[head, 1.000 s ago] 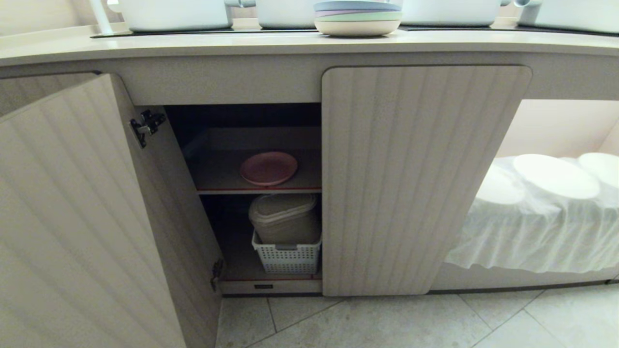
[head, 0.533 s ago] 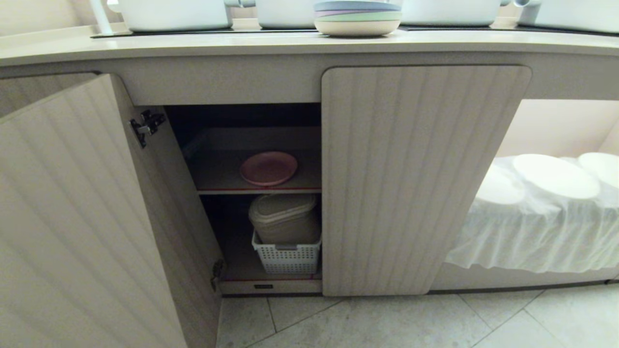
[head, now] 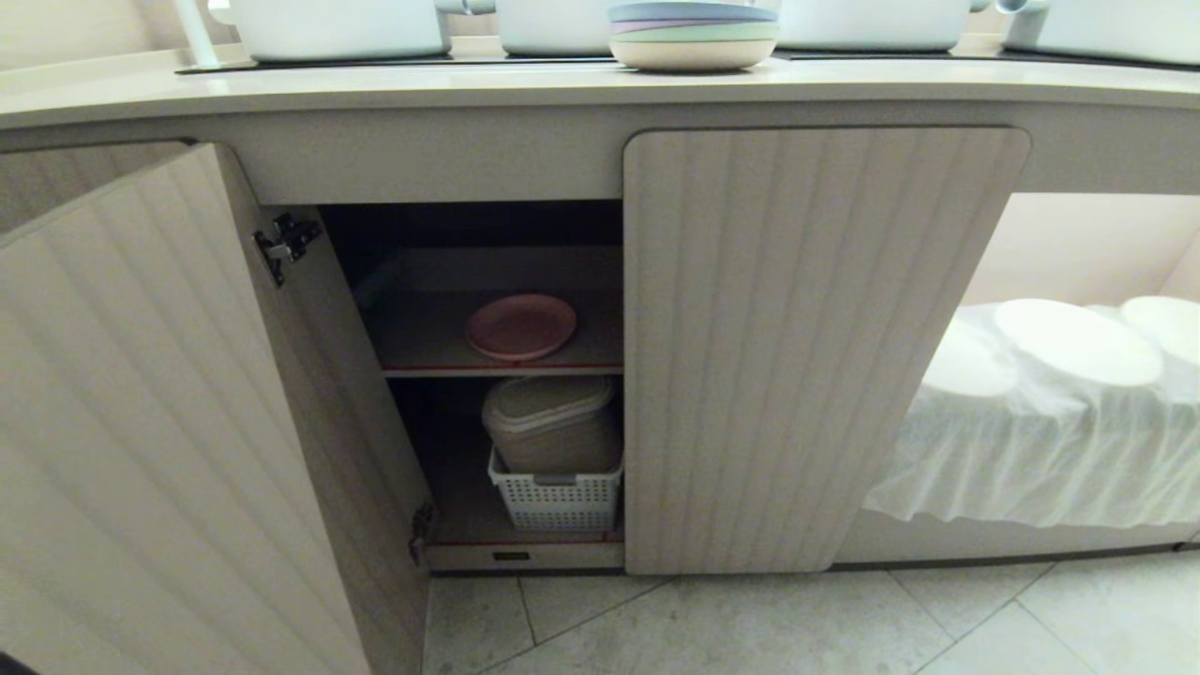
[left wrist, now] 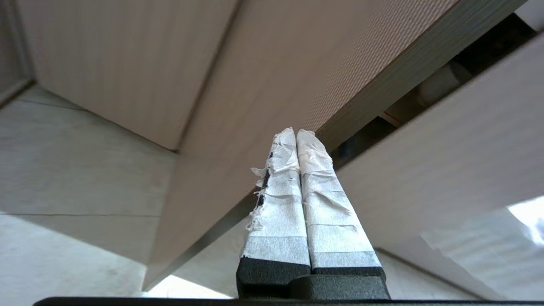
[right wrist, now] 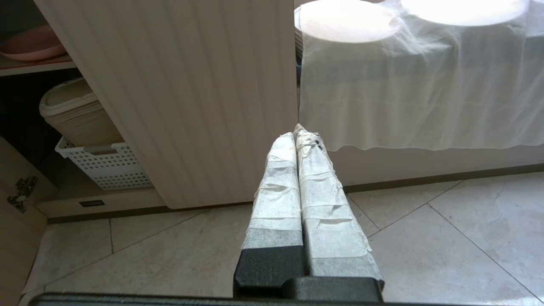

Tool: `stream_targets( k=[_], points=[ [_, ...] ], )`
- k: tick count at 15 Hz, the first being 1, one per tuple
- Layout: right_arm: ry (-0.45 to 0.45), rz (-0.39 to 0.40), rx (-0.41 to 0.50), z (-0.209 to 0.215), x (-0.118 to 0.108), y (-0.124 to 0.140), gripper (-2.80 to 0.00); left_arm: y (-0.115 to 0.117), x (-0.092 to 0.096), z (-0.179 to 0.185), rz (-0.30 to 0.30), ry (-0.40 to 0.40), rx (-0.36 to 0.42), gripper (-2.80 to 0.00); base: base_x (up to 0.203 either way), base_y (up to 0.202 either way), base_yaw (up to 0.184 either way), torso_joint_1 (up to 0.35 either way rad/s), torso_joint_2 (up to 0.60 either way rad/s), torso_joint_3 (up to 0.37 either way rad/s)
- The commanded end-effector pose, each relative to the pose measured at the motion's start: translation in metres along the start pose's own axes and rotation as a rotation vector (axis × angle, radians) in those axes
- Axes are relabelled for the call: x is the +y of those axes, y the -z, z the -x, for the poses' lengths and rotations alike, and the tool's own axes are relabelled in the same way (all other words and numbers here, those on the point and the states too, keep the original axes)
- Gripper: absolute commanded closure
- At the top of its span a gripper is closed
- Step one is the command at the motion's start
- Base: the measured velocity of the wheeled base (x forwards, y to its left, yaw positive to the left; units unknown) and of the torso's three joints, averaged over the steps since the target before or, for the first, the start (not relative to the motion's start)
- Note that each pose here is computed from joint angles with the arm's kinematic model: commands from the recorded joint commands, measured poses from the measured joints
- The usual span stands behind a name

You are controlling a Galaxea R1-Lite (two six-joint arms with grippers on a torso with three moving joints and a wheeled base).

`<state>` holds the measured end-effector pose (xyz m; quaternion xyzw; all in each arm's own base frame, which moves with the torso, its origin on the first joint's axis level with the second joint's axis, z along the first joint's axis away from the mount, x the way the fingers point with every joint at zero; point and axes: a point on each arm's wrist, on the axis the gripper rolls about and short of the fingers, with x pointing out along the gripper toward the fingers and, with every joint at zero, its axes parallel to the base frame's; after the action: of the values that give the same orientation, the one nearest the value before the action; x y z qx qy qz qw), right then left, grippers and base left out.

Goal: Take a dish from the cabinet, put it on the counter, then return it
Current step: Close the cabinet door

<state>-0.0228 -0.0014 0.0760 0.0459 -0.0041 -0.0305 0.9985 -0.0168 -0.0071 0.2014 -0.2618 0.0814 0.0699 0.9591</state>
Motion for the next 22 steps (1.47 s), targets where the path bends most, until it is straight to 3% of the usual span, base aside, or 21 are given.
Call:
stream_targets(
  k=[1, 5, 11, 22],
  points=[
    [0.0, 0.0, -0.001, 0.0, 0.0, 0.0, 0.0, 0.0, -0.001, -0.001, 0.009, 0.024, 0.02, 0.0, 0.0, 0.0, 0.0, 0.0, 0.0, 0.0],
    [0.0, 0.0, -0.001, 0.0, 0.0, 0.0, 0.0, -0.009, -0.004, -0.016, 0.014, 0.064, 0.022, 0.0, 0.0, 0.0, 0.0, 0.0, 0.0, 0.0],
    [0.0, 0.0, -0.001, 0.0, 0.0, 0.0, 0.0, -0.014, -0.01, -0.02, 0.0, 0.233, 0.06, 0.0, 0.0, 0.0, 0.0, 0.0, 0.0, 0.0],
    [0.0, 0.0, -0.001, 0.0, 0.0, 0.0, 0.0, -0.014, -0.016, -0.021, 0.011, 0.467, 0.2, 0.0, 0.0, 0.0, 0.0, 0.0, 0.0, 0.0]
  ],
)
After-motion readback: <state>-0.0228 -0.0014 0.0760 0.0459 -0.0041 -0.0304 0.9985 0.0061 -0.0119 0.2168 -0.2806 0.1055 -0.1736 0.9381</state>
